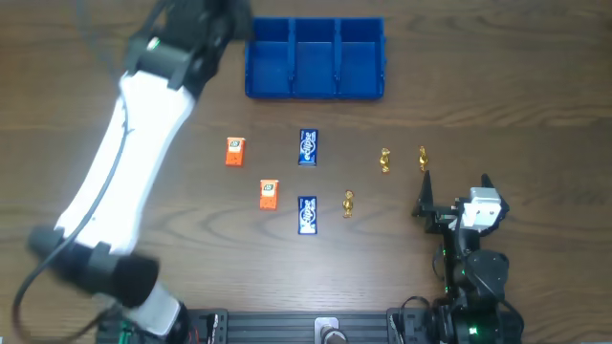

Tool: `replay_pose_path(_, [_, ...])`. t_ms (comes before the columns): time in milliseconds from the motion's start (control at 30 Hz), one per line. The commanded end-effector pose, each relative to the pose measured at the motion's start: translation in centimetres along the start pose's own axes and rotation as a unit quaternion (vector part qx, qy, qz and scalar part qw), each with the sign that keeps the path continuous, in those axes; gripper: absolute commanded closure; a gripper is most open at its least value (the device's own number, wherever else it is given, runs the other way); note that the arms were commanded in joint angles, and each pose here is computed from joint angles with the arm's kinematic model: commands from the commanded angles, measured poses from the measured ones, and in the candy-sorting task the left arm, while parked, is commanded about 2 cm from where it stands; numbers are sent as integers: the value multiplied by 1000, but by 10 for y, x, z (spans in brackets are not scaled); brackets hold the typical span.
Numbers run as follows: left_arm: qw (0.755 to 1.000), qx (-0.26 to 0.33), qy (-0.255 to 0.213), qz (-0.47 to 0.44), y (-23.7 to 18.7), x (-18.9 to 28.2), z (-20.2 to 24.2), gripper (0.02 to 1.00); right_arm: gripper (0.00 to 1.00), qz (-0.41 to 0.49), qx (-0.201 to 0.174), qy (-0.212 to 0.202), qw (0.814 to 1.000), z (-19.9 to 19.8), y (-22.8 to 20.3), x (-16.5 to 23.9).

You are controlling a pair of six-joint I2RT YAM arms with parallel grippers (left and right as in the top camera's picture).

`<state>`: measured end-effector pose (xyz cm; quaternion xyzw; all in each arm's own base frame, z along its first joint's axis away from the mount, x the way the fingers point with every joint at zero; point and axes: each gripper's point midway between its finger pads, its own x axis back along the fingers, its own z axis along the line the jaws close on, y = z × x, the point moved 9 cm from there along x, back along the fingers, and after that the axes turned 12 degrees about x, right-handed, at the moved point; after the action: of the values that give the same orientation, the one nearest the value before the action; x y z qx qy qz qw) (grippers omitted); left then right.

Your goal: Sort Candies Into Trays

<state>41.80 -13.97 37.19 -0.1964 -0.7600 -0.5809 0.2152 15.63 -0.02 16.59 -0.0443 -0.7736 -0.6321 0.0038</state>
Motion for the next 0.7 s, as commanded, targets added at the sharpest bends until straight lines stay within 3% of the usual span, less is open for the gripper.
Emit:
replay_pose_path(33, [998,-19,28,49,-23,-83,-32,687,3,1,-3,-5,1000,-1,0,0])
replay_pose_path(267, [993,-8,49,111,-68,-150,-34,680,5,1,-3,-6,1000,-1,0,0])
replay_pose_path(533, [989,-9,62,132,-86,-171,-27,680,3,1,-3,-5,1000,-1,0,0])
replay_pose_path(700, [989,-5,60,135,-85,-172,-23,570,3,1,-3,-5,1000,-1,0,0])
